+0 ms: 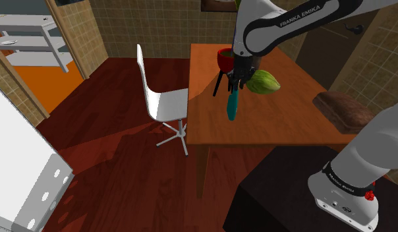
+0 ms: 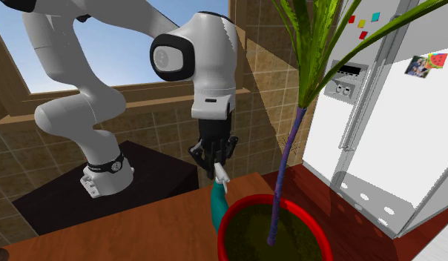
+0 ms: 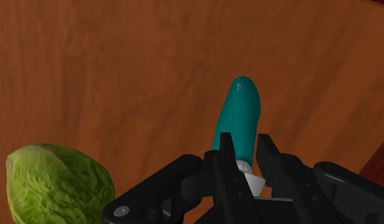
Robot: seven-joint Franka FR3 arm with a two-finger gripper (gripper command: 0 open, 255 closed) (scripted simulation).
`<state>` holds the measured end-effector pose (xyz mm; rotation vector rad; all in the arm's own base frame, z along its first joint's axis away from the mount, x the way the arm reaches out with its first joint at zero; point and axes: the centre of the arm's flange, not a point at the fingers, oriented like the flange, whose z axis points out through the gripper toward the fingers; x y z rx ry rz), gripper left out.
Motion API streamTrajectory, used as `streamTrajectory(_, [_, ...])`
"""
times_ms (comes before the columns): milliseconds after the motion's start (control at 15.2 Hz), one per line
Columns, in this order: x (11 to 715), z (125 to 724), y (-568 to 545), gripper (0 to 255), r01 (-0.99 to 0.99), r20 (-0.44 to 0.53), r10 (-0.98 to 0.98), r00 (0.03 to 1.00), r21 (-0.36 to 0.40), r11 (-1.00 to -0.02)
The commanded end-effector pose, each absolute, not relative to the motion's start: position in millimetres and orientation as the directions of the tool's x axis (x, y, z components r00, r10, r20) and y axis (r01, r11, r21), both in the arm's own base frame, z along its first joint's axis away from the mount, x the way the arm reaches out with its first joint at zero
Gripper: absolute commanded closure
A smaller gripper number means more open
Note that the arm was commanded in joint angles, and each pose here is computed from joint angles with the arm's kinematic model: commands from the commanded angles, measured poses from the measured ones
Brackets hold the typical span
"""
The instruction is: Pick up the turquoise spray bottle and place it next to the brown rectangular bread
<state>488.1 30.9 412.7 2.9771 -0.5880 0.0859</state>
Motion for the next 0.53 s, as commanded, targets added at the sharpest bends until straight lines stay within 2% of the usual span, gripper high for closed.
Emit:
streamTrajectory(0, [488.1, 412.6, 30.8, 255, -0.382, 0.076, -0.376, 0.924, 0.093, -0.920])
streamTrajectory(462, [488.1, 428.4, 30.8, 255, -0.382, 0.076, -0.376, 0.924, 0.093, -0.920])
